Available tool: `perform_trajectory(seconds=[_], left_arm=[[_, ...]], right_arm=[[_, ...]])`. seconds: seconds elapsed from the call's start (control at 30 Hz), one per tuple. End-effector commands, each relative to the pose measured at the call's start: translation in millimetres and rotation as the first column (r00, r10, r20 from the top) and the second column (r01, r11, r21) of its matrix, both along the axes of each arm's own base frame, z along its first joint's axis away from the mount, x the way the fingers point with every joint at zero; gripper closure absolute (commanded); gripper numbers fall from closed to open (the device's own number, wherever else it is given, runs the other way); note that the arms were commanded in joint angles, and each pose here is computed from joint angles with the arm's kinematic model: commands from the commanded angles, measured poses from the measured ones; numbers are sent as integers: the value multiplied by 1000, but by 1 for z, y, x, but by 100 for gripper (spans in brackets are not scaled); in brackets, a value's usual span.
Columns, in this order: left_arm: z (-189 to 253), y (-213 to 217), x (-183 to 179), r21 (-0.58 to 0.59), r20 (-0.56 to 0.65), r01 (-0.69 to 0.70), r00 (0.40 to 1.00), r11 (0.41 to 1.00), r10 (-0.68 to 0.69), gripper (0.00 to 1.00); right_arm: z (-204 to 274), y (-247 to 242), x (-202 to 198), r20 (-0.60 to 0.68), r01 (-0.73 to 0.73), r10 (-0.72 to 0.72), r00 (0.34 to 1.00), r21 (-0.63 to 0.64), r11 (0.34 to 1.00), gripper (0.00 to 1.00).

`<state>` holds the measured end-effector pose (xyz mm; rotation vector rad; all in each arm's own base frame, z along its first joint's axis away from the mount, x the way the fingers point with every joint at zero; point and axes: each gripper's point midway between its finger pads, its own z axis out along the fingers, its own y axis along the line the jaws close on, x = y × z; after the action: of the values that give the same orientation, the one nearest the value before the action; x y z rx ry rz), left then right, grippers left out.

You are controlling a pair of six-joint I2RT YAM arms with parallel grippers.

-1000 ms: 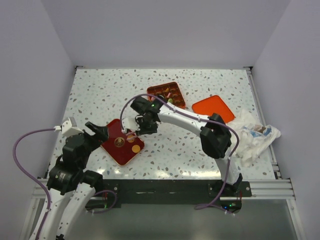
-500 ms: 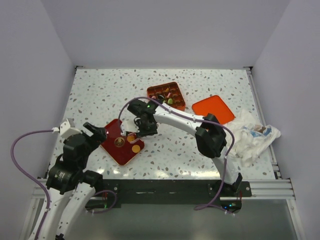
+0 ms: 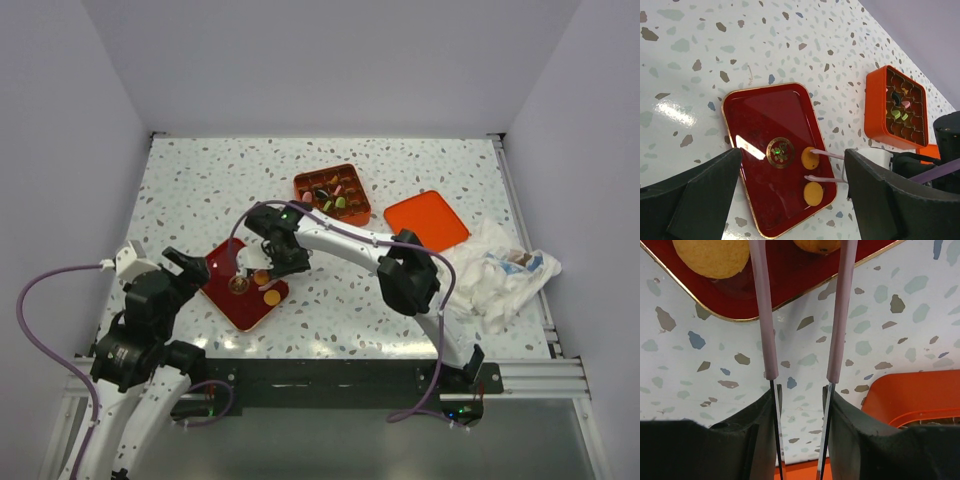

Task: Pack the cookies
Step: Pick up the fake cookies from the plate.

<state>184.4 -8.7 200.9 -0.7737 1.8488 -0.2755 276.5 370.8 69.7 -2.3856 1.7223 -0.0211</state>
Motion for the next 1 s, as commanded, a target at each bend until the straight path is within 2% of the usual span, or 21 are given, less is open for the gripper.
perform_trajectory(seconds=[0.0,0.97], left_arm=[[19,6,-1,-9,56,-32,998,999,33,11],[23,11,-5,1,68,-47,997,999,46,11]], right_arm=[[22,5,9,63,-13,13,998,5,1000,60],[20,11,9,66,-33,37,997,-58,998,58]])
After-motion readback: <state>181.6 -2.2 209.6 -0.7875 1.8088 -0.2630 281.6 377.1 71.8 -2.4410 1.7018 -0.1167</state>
